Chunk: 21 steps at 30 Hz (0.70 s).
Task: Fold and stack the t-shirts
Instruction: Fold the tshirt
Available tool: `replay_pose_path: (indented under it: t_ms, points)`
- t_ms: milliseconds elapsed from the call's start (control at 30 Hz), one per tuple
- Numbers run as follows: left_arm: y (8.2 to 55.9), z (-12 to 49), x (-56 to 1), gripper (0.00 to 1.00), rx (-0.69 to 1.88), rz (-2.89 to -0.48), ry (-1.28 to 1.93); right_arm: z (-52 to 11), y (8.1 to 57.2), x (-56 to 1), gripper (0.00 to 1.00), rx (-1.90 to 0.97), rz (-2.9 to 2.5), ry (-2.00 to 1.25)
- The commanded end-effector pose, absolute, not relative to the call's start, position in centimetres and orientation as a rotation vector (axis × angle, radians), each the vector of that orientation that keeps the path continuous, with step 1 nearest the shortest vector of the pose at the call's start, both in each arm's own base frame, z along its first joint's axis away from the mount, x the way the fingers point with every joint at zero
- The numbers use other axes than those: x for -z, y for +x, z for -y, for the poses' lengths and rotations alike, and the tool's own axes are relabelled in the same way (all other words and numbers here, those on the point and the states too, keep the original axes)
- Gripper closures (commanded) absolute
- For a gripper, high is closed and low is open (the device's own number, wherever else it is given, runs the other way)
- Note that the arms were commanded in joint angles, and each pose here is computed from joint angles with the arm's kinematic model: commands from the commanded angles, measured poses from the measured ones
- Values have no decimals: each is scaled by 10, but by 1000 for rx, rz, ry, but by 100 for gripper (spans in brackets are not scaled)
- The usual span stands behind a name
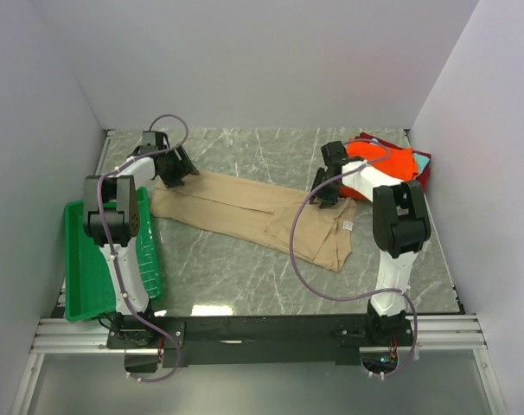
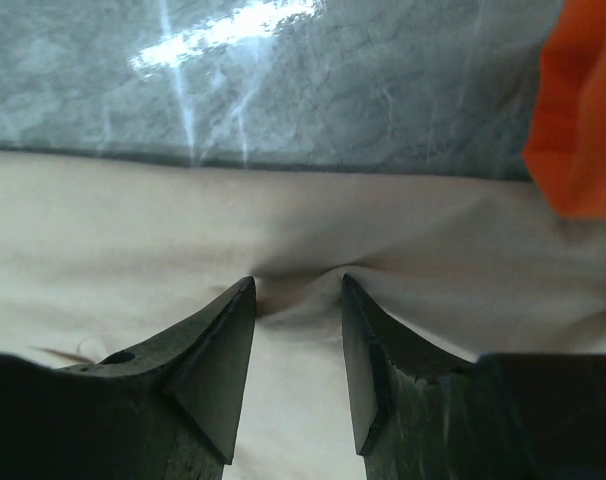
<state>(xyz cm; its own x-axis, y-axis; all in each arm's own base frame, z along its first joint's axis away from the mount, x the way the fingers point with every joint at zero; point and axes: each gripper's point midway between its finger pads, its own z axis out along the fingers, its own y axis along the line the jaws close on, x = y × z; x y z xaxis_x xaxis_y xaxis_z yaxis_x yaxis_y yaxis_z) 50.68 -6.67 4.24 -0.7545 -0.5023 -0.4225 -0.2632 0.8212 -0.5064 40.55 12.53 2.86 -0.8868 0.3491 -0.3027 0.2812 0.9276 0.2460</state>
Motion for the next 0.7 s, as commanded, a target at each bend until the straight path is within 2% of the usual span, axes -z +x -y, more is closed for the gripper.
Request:
replay_pose_path:
  t_ms: [0,333,667]
  points:
    - [502,58,-23,27,512,-2478,-598,-135,416,-28,53,-290,-2739,462]
    - [491,23,-7,27,398,-2518,-685,-155,430,-9,54,-315,-2792,425]
    - [480,6,-3,27,369,-2531,-740,-179,474,-17,54,-345,-2774,386]
